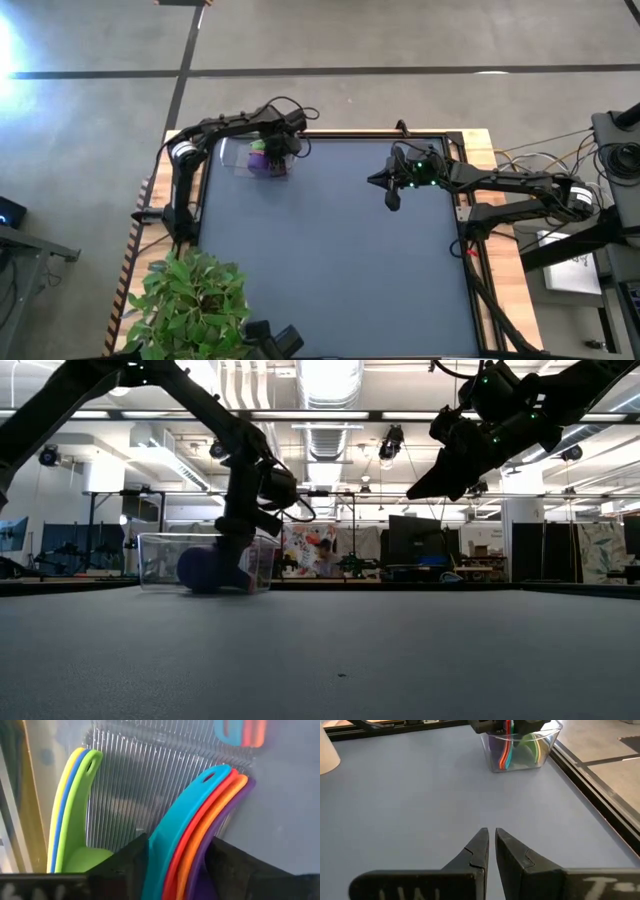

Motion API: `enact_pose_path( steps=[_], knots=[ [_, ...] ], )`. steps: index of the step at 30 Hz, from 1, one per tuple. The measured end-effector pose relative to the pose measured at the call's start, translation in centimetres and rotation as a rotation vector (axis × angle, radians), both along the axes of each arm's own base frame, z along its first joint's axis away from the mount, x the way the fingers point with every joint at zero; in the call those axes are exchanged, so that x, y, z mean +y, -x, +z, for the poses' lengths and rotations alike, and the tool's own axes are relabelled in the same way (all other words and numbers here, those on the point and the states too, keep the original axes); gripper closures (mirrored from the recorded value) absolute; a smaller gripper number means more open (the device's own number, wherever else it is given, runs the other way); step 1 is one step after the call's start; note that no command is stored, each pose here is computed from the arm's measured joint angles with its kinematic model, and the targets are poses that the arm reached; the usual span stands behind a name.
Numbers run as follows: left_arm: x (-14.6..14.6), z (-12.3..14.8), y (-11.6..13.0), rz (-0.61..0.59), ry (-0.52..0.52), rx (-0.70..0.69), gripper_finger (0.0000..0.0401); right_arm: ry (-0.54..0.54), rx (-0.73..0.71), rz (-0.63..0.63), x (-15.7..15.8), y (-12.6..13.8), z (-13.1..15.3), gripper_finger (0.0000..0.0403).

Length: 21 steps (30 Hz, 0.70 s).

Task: Nest measuring cups in basket
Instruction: Remove the nested measuring cups from the transparent bin

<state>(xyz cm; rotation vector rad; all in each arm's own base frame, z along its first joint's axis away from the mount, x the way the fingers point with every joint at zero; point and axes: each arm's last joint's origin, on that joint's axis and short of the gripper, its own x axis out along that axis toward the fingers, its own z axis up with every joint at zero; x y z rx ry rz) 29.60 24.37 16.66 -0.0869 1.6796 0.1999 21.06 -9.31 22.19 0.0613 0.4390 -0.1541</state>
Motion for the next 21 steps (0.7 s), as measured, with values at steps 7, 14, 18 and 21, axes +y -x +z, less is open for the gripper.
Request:
enact_pose_path(
  steps=[7,14,18,21],
  knots=[
    [0.1,0.4,0.0,0.02,-0.004,-0.008,0.0342,0.003,0.001,0.001,0.0,0.0,0.0,0.0381],
    [0.5,2.1,-0.5,0.054,-0.117,0.002,0.0371,0.004,0.001,0.001,0.0,0.0,0.0,0.0381],
    [0.3,4.6,-0.6,0.064,-0.169,-0.035,0.0371,0.003,0.001,0.001,0.0,0.0,0.0,0.0381],
    [-0.3,6.1,-0.6,0.072,-0.191,-0.055,0.0371,0.004,0.001,0.001,0.0,0.0,0.0,0.0381]
  ],
)
